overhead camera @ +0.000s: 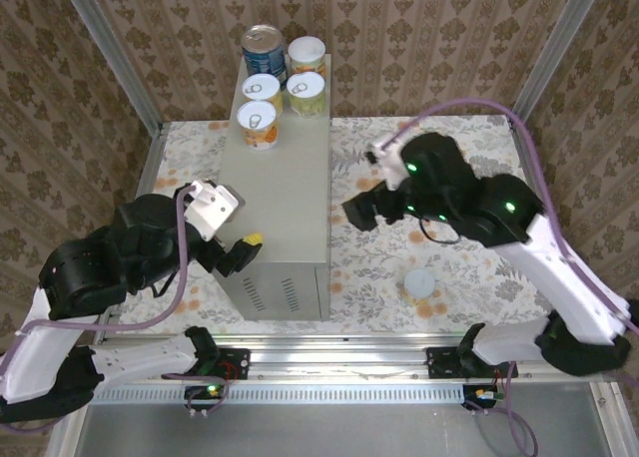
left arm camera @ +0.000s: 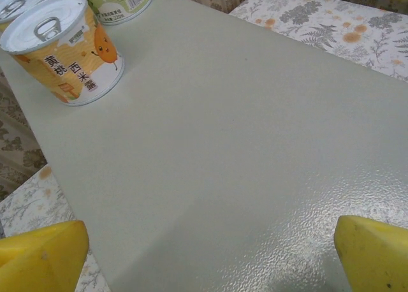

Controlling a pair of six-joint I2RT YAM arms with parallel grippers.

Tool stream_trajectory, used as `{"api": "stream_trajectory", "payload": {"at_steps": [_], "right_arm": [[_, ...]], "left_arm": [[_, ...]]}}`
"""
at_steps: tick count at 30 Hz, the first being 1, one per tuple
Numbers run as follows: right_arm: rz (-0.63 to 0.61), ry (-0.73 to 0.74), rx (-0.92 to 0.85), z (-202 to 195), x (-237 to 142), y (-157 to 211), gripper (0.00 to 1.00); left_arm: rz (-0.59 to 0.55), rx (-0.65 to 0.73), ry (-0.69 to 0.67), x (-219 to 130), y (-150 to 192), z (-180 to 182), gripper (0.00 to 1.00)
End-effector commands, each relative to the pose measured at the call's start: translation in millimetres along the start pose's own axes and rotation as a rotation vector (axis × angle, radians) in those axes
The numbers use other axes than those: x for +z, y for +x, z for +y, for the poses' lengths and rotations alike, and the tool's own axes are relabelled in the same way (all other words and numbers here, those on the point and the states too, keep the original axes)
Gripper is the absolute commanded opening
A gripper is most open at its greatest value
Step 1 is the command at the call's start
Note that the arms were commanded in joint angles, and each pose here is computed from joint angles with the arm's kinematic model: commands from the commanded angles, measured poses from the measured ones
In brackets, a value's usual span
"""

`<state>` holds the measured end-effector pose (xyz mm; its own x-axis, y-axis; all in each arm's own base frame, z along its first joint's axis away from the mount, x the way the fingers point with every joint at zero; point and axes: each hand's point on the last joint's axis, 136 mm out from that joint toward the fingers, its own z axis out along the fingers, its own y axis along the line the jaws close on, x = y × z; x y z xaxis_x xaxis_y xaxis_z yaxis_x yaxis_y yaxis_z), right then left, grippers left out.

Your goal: Place and organize the canned foods onto the counter

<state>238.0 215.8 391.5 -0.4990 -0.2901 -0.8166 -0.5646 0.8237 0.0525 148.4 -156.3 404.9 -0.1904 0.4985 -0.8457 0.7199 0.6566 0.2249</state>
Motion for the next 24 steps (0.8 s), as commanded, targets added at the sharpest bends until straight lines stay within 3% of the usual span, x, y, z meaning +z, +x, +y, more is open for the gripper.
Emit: {"api": "stream_trajectory", "payload": {"at_steps": [1, 9, 13, 24], "right_arm": [[-0.028, 0.126, 0.18, -33, -2, 23, 1.0], [0.153, 0.36, 0.33, -83, 0, 131, 1.0], [0.266, 0.425, 0.383, -89, 21, 181, 1.0], [0.372, 0.501, 0.569, -89, 80, 284, 1.0]], "left_arm": [[-0.03, 0.01, 0.03, 2, -12, -5, 1.0], [-0.049, 0.008, 0.074, 11, -22, -16, 1.0], [-0.044, 0.014, 0.093, 17, -26, -20, 1.0], [-0.023, 0.044, 0.109, 25, -30, -25, 1.0]]}}
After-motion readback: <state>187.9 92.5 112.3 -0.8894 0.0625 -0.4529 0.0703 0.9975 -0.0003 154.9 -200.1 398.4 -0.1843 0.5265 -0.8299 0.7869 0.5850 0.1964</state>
